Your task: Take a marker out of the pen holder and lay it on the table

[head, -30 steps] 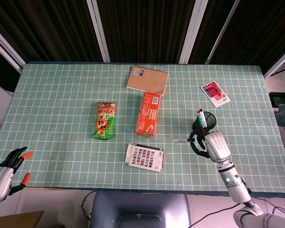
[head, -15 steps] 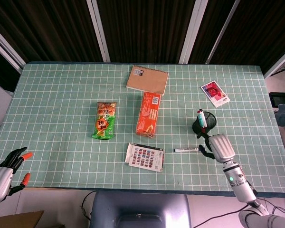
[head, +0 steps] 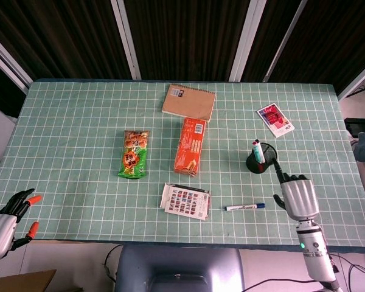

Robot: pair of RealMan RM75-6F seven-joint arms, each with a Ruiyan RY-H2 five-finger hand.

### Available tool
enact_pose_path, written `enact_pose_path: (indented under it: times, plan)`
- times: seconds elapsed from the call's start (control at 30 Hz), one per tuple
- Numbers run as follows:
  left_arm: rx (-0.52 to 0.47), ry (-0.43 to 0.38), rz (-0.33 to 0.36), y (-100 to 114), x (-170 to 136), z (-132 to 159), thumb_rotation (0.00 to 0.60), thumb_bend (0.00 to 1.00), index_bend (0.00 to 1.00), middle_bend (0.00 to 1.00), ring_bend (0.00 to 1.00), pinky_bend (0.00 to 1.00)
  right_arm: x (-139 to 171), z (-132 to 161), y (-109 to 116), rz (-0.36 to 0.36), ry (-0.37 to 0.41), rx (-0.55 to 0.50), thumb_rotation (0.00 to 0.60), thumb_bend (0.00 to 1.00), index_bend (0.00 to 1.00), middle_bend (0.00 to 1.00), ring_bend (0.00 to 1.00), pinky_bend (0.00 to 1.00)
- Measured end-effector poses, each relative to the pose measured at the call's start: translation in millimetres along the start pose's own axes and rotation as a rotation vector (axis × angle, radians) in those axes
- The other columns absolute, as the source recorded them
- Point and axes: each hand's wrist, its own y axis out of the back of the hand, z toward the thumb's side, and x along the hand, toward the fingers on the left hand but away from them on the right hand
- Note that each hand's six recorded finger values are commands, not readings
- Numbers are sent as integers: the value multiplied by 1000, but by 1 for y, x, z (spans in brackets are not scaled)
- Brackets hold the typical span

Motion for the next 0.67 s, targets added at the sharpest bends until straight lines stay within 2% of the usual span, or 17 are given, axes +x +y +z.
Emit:
enact_pose_path:
  times: [0.1,0.23,0.37,0.67]
  plan:
    - [5,2,-2,0,-1,0,600,444,206,63,79,377,15,-15,15,-57,-64,-65,600,318,229,276,223,248]
    - [15,2,-4,-1,-2,1,600,444,206,63,79,377,41,-33,16,-5,-147,-43,600,318,150,156,105,199]
    - [20,5,-12,-3,-1,2,600,444,207,62,79,377,51,-45,13,42,-178,9,600,318,120,127,84,193]
    - [22,4,-15,-3,0,3,600,444,207,62,79,376,61,-60,1,91,-171,-107,600,318,120,127,84,194]
